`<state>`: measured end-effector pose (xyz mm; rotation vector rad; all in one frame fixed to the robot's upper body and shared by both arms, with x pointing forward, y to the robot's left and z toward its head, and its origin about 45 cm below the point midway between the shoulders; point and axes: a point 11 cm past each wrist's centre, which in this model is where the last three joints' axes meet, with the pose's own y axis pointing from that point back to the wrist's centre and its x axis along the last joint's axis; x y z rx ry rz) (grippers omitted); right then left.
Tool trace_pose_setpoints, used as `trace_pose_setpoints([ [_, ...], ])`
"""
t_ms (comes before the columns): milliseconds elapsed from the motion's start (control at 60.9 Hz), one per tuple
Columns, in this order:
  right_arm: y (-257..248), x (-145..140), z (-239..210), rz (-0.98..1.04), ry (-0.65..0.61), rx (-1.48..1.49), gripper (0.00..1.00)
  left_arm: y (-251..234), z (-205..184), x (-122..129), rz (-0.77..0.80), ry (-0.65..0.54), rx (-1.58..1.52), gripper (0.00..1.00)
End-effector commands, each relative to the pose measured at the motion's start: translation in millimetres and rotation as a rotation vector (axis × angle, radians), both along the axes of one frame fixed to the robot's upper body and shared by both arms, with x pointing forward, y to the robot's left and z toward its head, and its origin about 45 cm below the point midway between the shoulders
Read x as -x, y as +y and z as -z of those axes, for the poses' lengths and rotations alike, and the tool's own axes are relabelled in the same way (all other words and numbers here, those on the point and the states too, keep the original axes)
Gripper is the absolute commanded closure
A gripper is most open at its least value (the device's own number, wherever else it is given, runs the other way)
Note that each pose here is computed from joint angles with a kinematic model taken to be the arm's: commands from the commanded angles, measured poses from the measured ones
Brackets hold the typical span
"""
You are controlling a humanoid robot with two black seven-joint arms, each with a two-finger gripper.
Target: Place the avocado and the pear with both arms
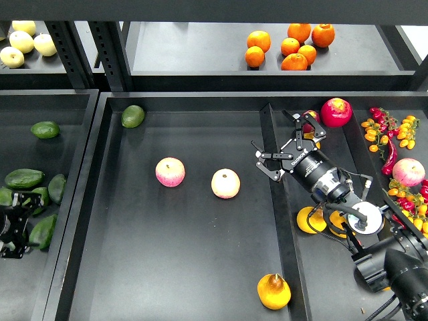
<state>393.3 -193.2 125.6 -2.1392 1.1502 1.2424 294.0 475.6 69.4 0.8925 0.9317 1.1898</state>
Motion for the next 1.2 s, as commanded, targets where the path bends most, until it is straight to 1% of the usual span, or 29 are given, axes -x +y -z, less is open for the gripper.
trace_pose_setpoints([
  [0,-0.2,0.3,1.0,0.0,0.003,0.002,0.01,-11.9,-9.0,-16.6,-0.029,-0.066,0.063,0.01],
  [131,0.3,0.6,1.3,-0.003,0.004,0.003,0.01,-33.6,-16.2,-34.6,-0.054,-0.134,0.157,0.01],
  [246,1.0,1.0,1.7,-0.007,0.005,0.004,0.01,-54.6,-32.5,-58.7,-0.115,-0.241,0.288,0.01],
  [345,1.3,0.9,1.2,-0.007,0.004,0.004,0.01,-67.2,-40.9,-71.9,-0.147,-0.296,0.36,0.01],
  [361,1.4,0.4,0.6,-0.008,0.002,0.004,0.01,-76.6,-46.3,-80.2,-0.163,-0.329,0.407,0.01],
  [509,1.3,0.9,1.2,-0.007,0.004,0.004,0.01,-100.3,-59.5,-98.2,-0.212,-0.41,0.538,0.01],
  [640,2.0,0.5,0.4,-0.01,0.001,0.004,0.01,-137.1,-77.9,-114.9,-0.227,-0.484,0.701,0.01],
  [755,2.0,-0.1,-0.4,-0.009,-0.001,0.004,0.01,-158.3,-91.8,-123.1,-0.235,-0.528,0.806,0.01],
  [936,1.6,0.0,0.0,-0.008,0.001,0.004,0.01,-182.4,-102.9,-130.7,-0.272,-0.573,0.934,0.01],
  [1034,1.2,-0.3,-0.2,-0.005,0.0,0.003,0.01,-196.7,-110.8,-130.8,-0.271,-0.598,1.0,0.01],
  [1166,1.0,-0.6,-0.9,-0.003,-0.002,0.001,0.01,-219.1,-114.3,-123.3,-0.278,-0.606,1.105,0.01],
  [1182,0.8,-1.1,-1.2,-0.002,-0.003,0.001,0.01,-228.1,-115.0,-119.4,-0.275,-0.606,1.138,0.01],
])
